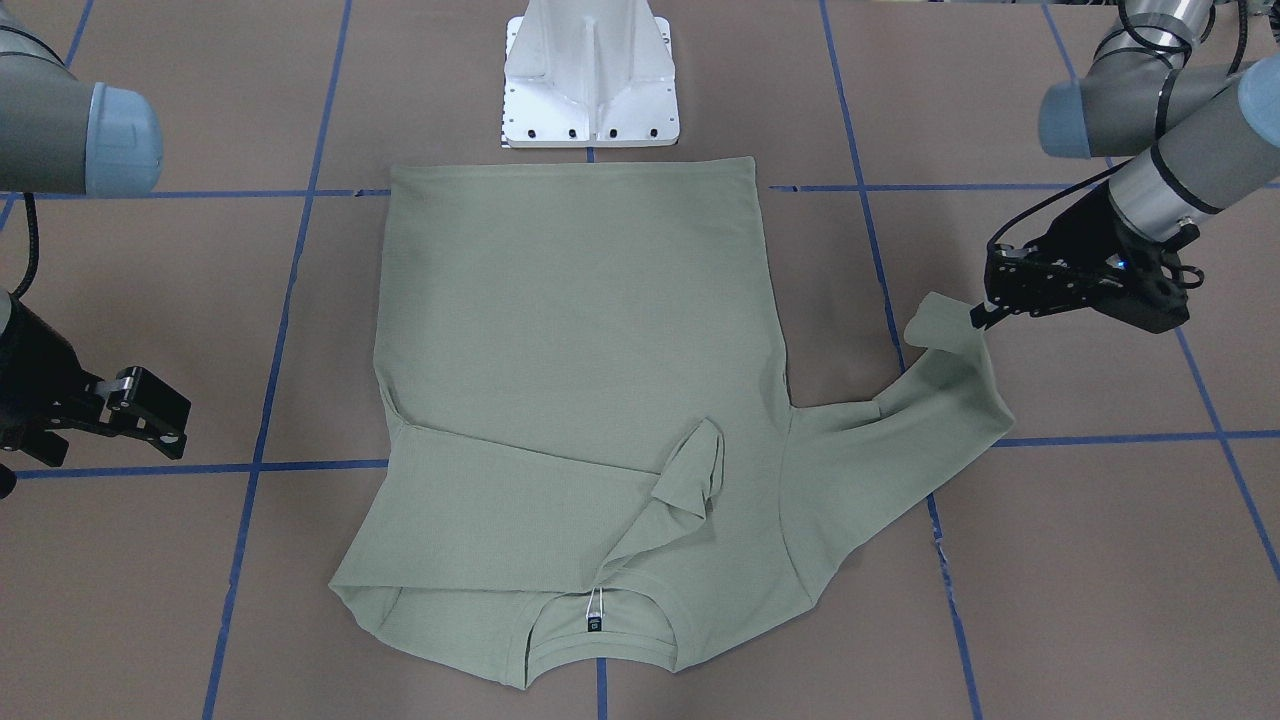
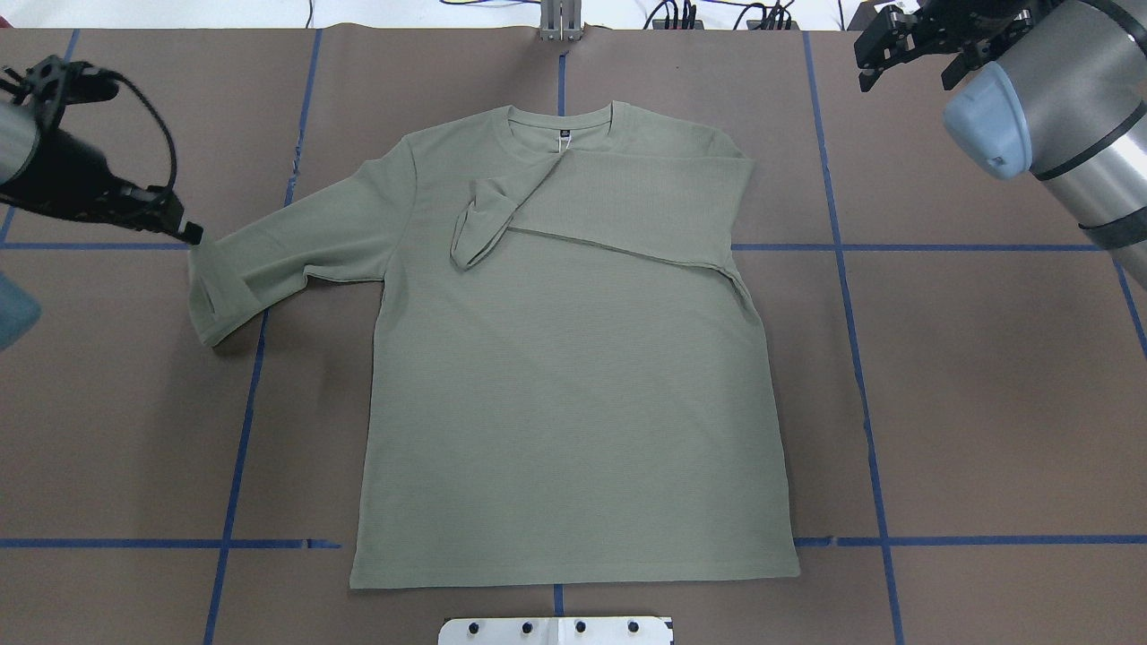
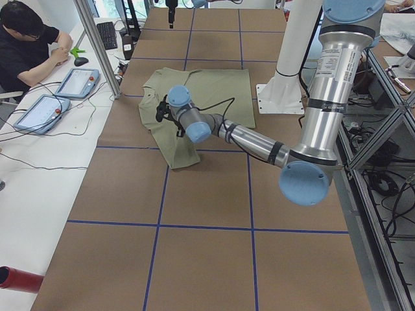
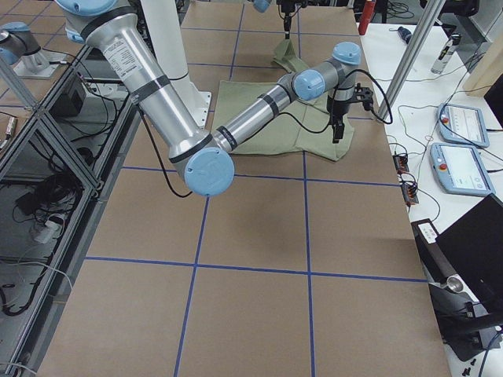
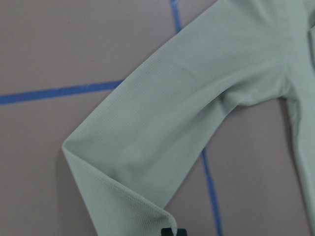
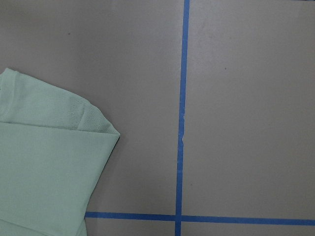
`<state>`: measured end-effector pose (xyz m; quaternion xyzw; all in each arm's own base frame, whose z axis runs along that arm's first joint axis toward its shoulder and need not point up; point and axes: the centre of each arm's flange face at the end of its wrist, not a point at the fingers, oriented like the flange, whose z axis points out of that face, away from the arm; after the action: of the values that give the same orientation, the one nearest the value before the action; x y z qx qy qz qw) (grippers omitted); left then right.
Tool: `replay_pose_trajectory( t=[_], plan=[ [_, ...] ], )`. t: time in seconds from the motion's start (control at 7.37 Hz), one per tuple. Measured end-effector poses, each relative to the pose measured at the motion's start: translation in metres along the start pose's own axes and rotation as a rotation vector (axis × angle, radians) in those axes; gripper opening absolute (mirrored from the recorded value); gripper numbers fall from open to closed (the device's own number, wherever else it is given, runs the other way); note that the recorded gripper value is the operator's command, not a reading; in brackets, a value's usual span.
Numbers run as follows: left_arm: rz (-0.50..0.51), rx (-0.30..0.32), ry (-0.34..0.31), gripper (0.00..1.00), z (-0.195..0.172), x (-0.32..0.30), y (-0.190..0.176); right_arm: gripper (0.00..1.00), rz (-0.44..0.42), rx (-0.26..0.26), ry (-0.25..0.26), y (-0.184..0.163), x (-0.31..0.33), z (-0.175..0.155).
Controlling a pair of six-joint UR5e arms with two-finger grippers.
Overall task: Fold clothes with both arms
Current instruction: 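Fold the sleeve across the shirt toward the collar with the left gripper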
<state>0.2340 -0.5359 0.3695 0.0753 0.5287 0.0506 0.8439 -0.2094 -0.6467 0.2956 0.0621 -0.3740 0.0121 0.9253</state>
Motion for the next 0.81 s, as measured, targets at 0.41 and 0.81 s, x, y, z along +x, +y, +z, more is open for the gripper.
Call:
replay_pose_trajectory(
  t=[0.41,0.81],
  plan=[
    [-0.051,-0.024,-0.037,0.0,-0.021,0.141,-0.09,1.0,0.001,-0.001,0.0,0.0,0.0,0.001],
    [-0.134,-0.008,-0.047,0.0,-0.015,0.25,-0.176,1.0,-0.001,-0.001,-0.001,0.0,0.0,0.001]
  ],
)
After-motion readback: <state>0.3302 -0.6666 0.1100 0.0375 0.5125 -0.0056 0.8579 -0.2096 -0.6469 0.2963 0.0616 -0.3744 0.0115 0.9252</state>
